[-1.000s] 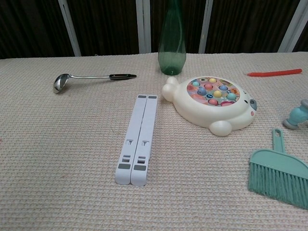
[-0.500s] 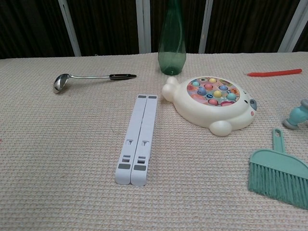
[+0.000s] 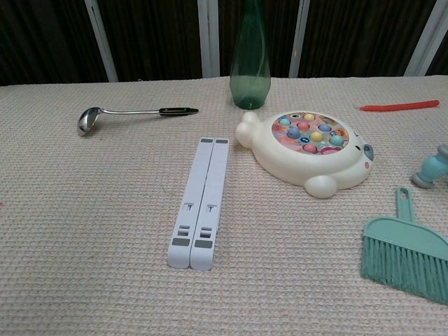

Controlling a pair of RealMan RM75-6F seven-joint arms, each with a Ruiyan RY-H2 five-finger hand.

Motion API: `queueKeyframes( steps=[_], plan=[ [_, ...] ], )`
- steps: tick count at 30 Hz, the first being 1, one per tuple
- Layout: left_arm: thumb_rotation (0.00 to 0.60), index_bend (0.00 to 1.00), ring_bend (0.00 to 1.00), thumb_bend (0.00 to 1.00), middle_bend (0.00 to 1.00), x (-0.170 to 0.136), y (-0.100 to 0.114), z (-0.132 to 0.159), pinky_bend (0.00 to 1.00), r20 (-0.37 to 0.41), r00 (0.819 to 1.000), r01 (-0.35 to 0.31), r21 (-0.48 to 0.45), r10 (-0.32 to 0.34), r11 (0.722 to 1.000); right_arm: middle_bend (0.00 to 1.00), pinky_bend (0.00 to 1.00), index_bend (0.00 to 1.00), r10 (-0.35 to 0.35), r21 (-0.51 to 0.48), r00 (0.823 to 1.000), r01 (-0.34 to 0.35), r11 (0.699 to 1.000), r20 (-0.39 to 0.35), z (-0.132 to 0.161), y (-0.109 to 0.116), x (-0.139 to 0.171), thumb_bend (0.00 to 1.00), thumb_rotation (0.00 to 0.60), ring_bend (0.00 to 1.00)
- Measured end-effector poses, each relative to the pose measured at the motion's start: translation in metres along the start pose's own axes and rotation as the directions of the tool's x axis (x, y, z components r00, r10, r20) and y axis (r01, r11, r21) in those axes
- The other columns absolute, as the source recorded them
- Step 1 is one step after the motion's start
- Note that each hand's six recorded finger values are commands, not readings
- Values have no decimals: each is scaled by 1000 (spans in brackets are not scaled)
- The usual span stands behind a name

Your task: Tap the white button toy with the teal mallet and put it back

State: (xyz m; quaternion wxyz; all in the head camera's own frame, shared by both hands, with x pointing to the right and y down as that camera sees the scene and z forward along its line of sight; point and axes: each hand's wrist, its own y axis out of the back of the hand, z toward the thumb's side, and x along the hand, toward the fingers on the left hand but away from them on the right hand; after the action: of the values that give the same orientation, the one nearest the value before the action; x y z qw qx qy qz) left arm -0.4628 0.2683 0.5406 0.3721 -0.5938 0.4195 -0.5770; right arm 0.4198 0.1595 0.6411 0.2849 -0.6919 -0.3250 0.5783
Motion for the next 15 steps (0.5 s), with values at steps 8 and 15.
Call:
queueKeyframes(
  steps=[8, 15],
  plan=[
    [600, 0, 0, 90, 0, 2, 0, 1, 0, -2, 1000, 6, 7, -6, 1000, 192, 115, 160, 97, 9, 995, -97, 995, 36, -9, -16, -37, 398, 600, 107],
    [600, 0, 0, 90, 0, 3, -1, 1, 0, -3, 1000, 11, 8, -11, 1000, 271, 144, 255, 123, 3, 991, -123, 992, 48, -11, -25, -43, 451, 600, 158]
  ],
)
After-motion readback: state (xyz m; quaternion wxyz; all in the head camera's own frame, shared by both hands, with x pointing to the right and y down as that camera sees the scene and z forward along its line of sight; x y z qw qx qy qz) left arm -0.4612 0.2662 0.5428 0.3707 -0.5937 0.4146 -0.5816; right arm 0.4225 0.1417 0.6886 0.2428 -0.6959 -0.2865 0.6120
